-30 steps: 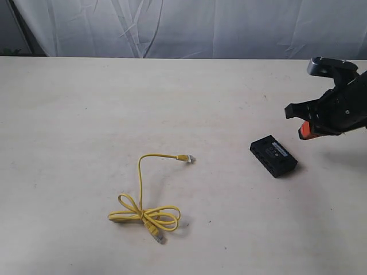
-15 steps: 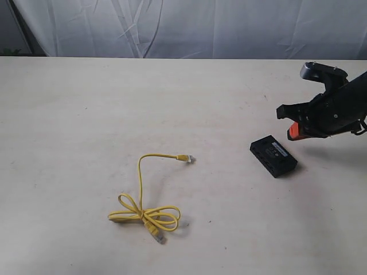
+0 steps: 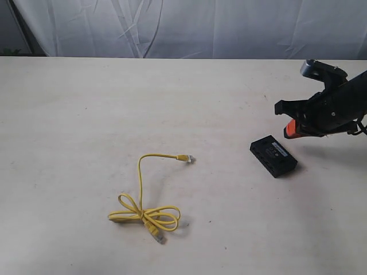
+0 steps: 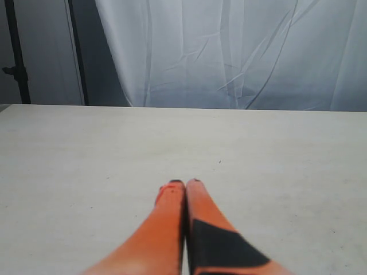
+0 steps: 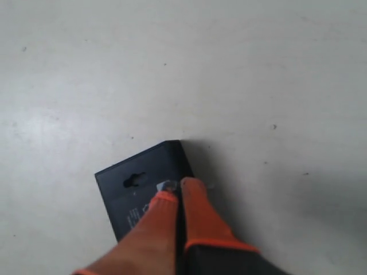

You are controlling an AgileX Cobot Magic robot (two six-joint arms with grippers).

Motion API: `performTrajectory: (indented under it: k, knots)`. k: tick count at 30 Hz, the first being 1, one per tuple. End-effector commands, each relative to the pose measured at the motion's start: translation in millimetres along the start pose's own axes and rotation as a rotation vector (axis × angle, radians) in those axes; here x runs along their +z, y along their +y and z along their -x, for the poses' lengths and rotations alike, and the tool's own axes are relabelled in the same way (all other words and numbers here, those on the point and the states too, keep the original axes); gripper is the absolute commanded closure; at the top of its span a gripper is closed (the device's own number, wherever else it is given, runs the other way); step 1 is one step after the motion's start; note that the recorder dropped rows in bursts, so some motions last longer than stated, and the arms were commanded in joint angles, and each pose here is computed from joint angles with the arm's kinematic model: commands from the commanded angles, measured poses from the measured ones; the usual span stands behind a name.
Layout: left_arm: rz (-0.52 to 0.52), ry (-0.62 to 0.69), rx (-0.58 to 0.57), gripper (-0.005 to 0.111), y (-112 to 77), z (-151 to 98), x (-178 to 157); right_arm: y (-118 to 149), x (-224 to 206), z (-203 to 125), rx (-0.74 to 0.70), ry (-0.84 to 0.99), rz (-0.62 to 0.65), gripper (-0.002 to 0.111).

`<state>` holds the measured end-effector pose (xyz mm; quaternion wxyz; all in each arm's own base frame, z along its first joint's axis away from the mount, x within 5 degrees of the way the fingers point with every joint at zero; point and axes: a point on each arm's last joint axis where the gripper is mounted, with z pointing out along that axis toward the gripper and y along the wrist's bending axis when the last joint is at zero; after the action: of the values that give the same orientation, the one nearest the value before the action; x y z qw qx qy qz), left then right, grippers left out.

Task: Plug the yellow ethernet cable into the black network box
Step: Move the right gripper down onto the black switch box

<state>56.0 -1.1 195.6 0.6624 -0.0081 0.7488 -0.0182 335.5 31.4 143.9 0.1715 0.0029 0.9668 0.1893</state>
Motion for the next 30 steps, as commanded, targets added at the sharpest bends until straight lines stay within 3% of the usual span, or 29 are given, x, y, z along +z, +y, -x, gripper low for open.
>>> performTrajectory:
  k: [1,14,30]
  knots:
    - [0.004,-0.011,0.004,0.107,0.3,-0.4,-0.1,0.0,-0.7,1.4,-0.025,0.001,0.006,0.108]
    - [0.005,-0.006,0.012,0.107,0.4,-0.8,-0.1,-0.2,-0.7,1.8,-0.044,-0.004,0.002,0.108]
    - [0.001,-0.173,0.01,0.107,0.0,14.3,-1.4,-0.4,-0.5,1.3,-0.046,-0.003,0.001,0.108]
